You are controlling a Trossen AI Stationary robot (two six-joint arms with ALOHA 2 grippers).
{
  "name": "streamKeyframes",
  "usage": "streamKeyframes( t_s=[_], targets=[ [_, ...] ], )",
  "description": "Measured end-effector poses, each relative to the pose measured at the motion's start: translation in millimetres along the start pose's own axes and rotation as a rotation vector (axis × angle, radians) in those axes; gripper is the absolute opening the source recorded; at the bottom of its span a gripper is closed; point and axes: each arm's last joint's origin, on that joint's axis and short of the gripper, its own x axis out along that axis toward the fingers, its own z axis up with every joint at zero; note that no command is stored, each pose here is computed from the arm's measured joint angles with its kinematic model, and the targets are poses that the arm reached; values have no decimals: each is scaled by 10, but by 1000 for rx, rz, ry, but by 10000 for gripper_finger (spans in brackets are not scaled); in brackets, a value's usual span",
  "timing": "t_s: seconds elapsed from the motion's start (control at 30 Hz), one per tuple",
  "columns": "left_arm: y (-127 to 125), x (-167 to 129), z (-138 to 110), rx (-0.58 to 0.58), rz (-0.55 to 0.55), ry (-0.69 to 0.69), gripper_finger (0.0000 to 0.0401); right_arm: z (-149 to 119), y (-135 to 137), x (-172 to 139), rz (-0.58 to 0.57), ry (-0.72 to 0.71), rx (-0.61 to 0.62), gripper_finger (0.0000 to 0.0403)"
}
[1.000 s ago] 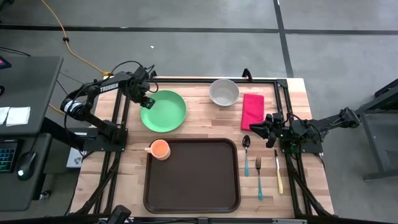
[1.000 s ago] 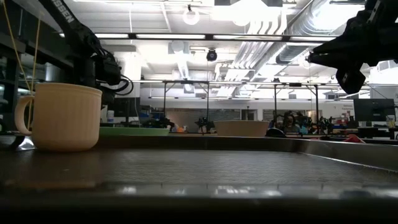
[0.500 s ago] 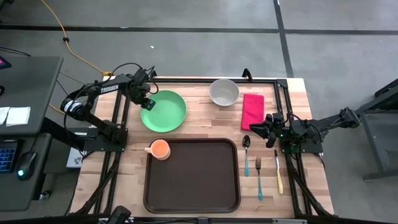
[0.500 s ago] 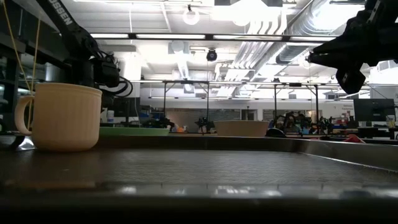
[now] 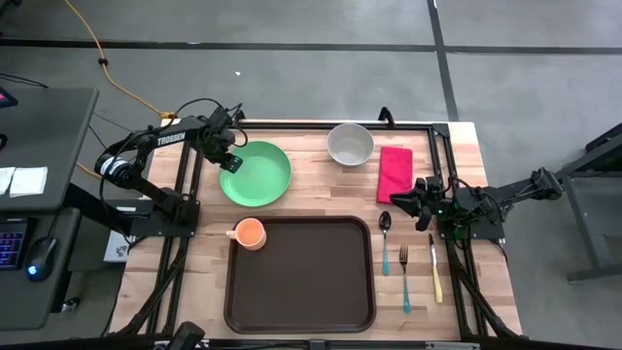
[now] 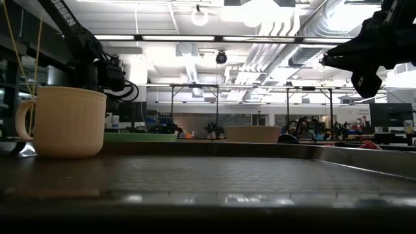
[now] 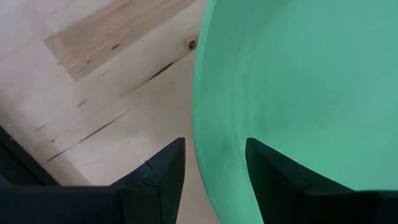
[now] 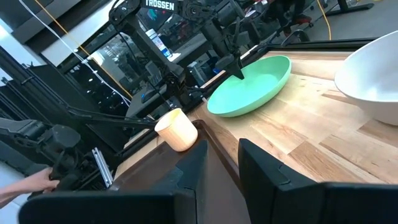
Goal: Set up tray
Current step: Put the green plate to the bottom right of the orange cup on the brown tray
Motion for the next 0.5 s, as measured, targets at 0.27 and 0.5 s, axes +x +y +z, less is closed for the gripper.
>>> streamKeyframes(
  t_s=[0.27, 0.5],
  targets=[
    [0, 0, 2, -4, 0, -2, 200, -1, -1, 0, 0, 0, -1, 67],
    [0, -1, 3, -4, 0, -2, 198, 0, -1, 0, 0, 0, -1, 67]
  ],
)
